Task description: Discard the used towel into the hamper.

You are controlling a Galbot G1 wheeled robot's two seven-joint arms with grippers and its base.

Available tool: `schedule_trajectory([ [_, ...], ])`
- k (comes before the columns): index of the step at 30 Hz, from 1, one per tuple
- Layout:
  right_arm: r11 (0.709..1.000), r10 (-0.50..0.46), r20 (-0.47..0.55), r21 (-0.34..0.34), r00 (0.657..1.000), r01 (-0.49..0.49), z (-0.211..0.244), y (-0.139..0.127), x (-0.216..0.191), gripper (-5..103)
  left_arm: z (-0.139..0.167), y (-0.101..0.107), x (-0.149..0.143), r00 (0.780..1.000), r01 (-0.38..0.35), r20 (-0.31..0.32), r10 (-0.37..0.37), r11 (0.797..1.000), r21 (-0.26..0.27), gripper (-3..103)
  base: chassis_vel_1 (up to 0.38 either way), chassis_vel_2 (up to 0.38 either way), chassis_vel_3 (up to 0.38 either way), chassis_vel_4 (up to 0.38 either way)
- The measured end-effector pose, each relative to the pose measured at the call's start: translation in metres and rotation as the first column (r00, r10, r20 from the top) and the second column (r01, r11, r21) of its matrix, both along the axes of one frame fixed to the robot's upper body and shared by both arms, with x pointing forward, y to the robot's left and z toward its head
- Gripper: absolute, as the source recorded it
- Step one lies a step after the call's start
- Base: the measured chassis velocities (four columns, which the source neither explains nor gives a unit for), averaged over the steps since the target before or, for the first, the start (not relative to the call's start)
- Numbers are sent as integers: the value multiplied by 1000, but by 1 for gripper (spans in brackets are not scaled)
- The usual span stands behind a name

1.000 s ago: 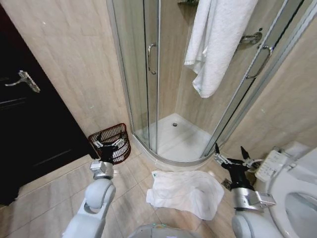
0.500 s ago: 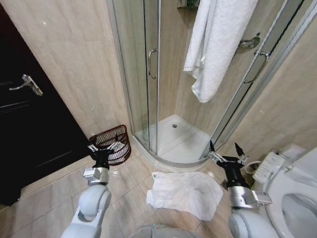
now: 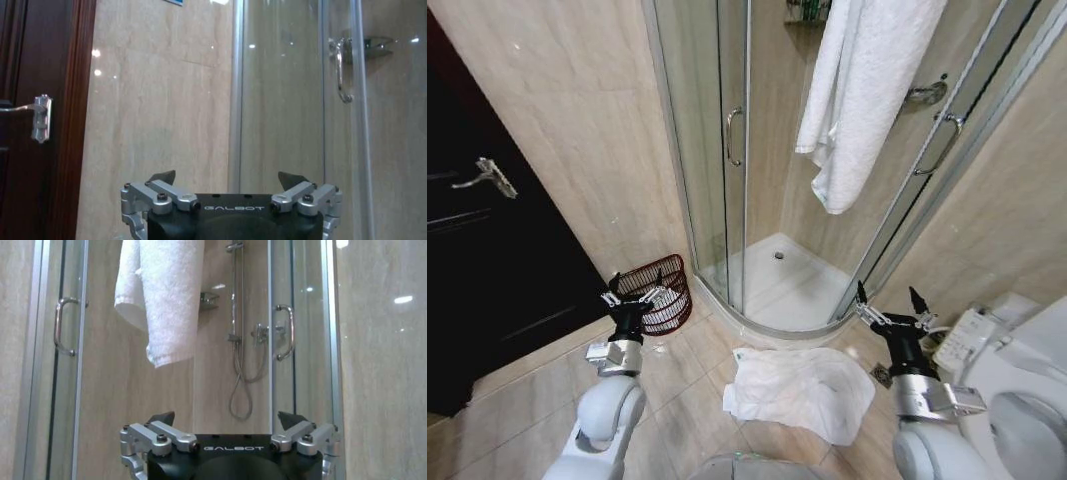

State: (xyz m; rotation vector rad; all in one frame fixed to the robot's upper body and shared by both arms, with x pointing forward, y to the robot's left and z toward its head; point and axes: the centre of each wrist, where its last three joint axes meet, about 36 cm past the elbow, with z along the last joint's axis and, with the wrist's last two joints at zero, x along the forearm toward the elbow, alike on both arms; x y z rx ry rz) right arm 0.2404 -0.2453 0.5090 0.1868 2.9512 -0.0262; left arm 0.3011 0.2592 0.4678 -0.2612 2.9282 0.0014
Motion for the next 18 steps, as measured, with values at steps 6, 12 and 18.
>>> schedule_trajectory([
  [6,1000,1,24,-6,1000,-1,-1,0,0,100,3,20,-2,999,-48,2,48,998,34,100,0,0,0,0],
  [12,1000,17,27,-2,999,-17,3,2,-5,100,3,38,-7,999,-36,27,35,998,53,100,0,0,0,0],
  [18,992,122,30,24,992,-122,12,2,-1,100,14,41,-14,991,122,55,-121,993,-5,100,0,0,0,0],
])
